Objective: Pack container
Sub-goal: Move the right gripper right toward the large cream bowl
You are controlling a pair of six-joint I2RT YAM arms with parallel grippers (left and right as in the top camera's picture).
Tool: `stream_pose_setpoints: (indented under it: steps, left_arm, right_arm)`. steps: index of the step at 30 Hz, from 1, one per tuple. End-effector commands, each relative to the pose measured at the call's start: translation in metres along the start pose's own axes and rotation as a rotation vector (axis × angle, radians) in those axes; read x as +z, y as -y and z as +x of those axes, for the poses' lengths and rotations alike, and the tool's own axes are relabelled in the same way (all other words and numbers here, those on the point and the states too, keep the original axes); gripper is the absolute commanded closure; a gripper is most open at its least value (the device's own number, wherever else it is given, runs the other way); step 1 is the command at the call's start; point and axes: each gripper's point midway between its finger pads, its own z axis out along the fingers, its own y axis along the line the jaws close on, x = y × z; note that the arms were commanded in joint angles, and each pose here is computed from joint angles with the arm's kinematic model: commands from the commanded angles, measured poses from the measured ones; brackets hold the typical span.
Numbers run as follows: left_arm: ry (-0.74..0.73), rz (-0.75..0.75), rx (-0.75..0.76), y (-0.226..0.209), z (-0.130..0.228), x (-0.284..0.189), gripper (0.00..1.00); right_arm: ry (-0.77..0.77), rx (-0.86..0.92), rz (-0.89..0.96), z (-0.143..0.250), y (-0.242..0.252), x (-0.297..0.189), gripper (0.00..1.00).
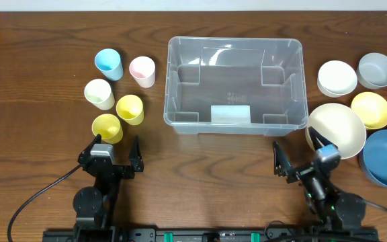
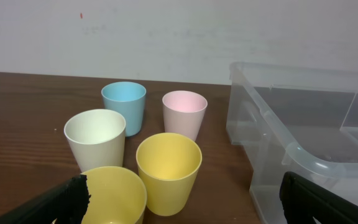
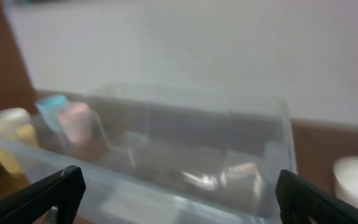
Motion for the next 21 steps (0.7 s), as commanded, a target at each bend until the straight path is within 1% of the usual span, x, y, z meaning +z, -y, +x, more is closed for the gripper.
stream_pose_setpoints:
  steps: [1,4,6,8,11,14,18,20,21]
  left_arm:
    - [-0.046,0.009,0.012,0.000,0.015,0.001,0.02]
    - [-0.046,0.009,0.012,0.000,0.015,0.001,0.02]
    - [-0.046,0.009,0.012,0.000,0.015,0.001,0.02]
    - [-0.046,0.009,0.012,0.000,0.015,0.001,0.02]
    - [-0.046,0.009,0.012,0.000,0.015,0.001,0.02]
    - [-0.046,0.009,0.012,0.000,0.015,0.001,0.02]
    - [-0.046,0.009,0.012,0.000,0.015,0.001,0.02]
    - [-0.046,0.009,0.012,0.000,0.015,0.001,0.02]
    - [-0.046,0.009,0.012,0.000,0.015,0.001,0.02]
  right_arm:
    - [0.088,0.034,-0.099,-0.038,-0.022,-0.005,0.01]
    - [0.156,0.031,-0.013,-0.084,-0.016,-0.013,0.01]
    - [0.132,0.085,0.117,-0.101,0.002,-0.019,0.01]
    - [0.037,0.138,0.283,-0.104,0.024,-0.027,0.01]
    - [-0.178,0.154,0.410,-0.099,0.038,-0.034,0.01]
    - [-0.370,0.205,0.411,-0.096,0.035,-0.030,0.01]
    - [-0.586,0.337,0.191,-0.091,-0.007,-0.018,0.01]
    - [-0.654,0.337,0.164,-0.080,-0.008,-0.014,0.01]
    - [-0.673,0.333,0.193,-0.075,-0.001,-0.011,0.01]
